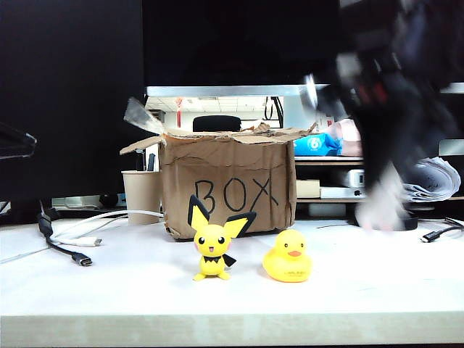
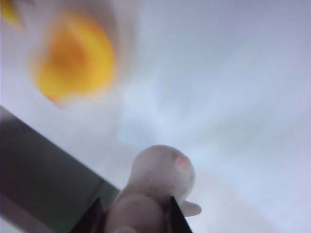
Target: Put the doll that is least similar in color compared to the others into the paper box.
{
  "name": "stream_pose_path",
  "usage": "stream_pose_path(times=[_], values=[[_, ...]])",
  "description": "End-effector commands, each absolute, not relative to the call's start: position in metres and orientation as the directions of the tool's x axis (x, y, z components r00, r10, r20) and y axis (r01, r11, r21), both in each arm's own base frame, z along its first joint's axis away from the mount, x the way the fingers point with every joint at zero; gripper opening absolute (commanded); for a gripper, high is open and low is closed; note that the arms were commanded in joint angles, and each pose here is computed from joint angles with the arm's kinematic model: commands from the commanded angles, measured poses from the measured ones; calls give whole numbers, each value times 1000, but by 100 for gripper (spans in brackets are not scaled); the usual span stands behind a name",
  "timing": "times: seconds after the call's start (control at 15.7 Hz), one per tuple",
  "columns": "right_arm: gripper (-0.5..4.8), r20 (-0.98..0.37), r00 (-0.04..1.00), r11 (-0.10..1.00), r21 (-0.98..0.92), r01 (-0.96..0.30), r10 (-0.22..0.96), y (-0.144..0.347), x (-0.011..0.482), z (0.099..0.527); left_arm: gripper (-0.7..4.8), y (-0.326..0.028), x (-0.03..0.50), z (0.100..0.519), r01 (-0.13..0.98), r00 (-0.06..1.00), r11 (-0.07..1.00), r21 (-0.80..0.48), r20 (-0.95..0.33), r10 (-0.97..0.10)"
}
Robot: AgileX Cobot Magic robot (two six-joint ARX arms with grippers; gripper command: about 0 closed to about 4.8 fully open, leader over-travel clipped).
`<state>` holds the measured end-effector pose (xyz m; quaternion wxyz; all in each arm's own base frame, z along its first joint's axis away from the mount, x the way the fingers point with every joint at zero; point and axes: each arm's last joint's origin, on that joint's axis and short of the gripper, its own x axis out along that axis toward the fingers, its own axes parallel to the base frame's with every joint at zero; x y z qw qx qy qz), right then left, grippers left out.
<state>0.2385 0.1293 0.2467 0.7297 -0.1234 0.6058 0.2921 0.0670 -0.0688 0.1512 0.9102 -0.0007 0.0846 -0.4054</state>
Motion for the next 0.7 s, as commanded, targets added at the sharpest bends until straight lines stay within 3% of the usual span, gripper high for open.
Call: stream_pose_path(times=[0.06,0.26,0.45,0.7], values=[[8,-929,177,785,159,-598,324,133,245,290,-6,-69,67,149,737,655,672,-71,-170,-736],[8,-833,361,771,115,-627,419,139,255,346,-5,-69,67,149,737,655,672,-70,-170,-736],[8,-637,527,730,85,-678,563,150,274,372,-5,-69,67,149,737,655,672,-71,-170,-736],[8,-499,571,701,109,-705,652,174,312,358,-5,-69,67,149,737,655,672,-70,-169,-736]])
